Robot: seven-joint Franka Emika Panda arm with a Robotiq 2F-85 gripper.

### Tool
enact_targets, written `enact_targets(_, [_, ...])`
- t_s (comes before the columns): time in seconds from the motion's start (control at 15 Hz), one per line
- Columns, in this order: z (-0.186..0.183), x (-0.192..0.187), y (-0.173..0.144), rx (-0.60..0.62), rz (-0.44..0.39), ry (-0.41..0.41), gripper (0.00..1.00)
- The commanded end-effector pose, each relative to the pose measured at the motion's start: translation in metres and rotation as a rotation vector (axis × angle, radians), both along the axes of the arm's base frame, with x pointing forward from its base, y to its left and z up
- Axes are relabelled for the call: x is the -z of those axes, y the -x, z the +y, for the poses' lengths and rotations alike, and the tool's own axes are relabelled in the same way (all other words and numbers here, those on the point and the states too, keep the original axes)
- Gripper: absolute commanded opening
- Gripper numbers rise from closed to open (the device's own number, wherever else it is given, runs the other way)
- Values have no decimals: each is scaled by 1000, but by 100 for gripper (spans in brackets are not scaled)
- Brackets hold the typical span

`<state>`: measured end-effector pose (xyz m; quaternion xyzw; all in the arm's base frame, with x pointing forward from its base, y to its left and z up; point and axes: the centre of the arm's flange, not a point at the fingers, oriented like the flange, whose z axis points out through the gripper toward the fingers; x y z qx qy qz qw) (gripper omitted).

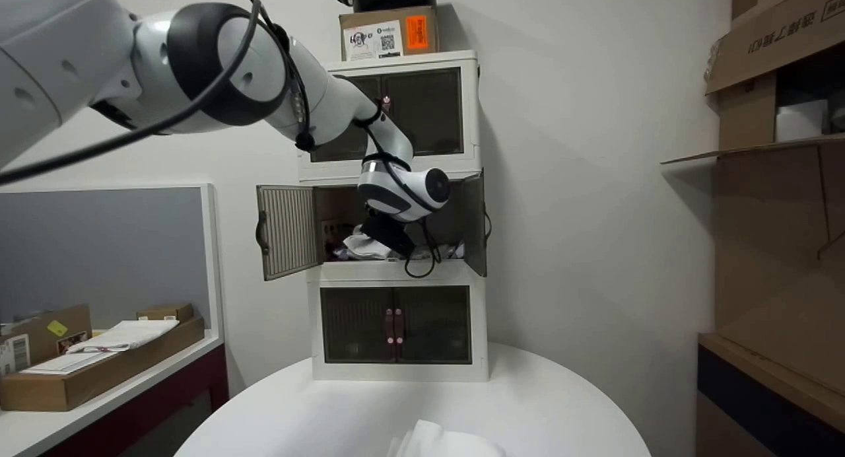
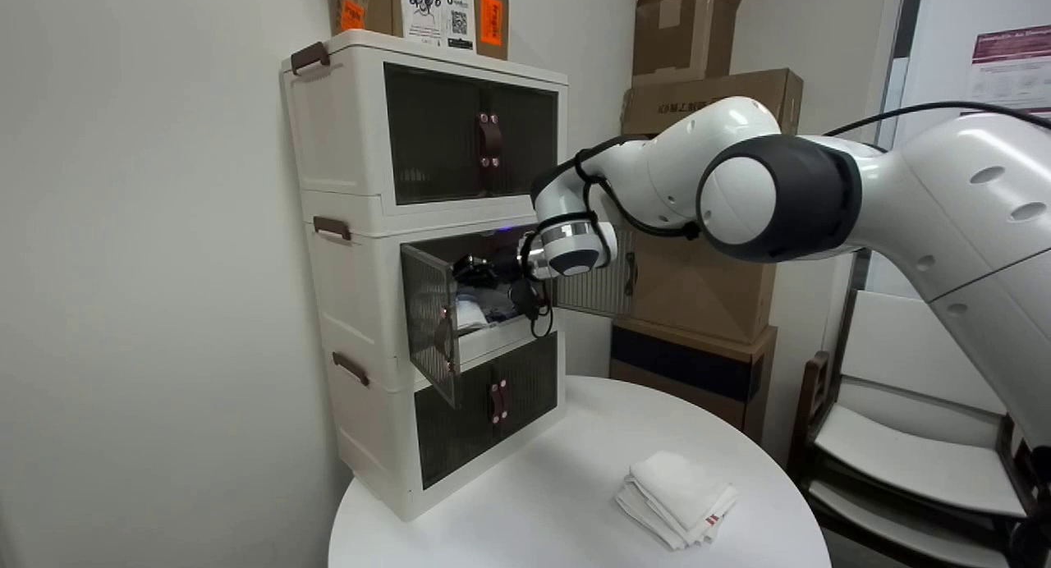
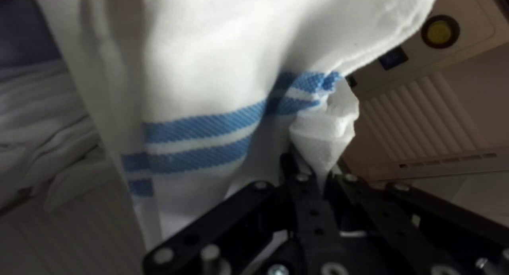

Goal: Put the white and blue towel inside the open cabinet

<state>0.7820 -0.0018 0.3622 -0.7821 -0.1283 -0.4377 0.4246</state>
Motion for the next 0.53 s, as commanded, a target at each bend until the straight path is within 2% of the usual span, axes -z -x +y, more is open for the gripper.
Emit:
enact_targets(0.0, [1, 0, -2, -1, -2, -3, 9])
enact_targets(0.2, [2, 1, -5, -1, -5, -3, 9])
enact_targets(0.27, [2, 1, -6, -1, -6, -3, 2])
enact_targets(0.47, [-3, 7, 3, -1, -7, 8, 2])
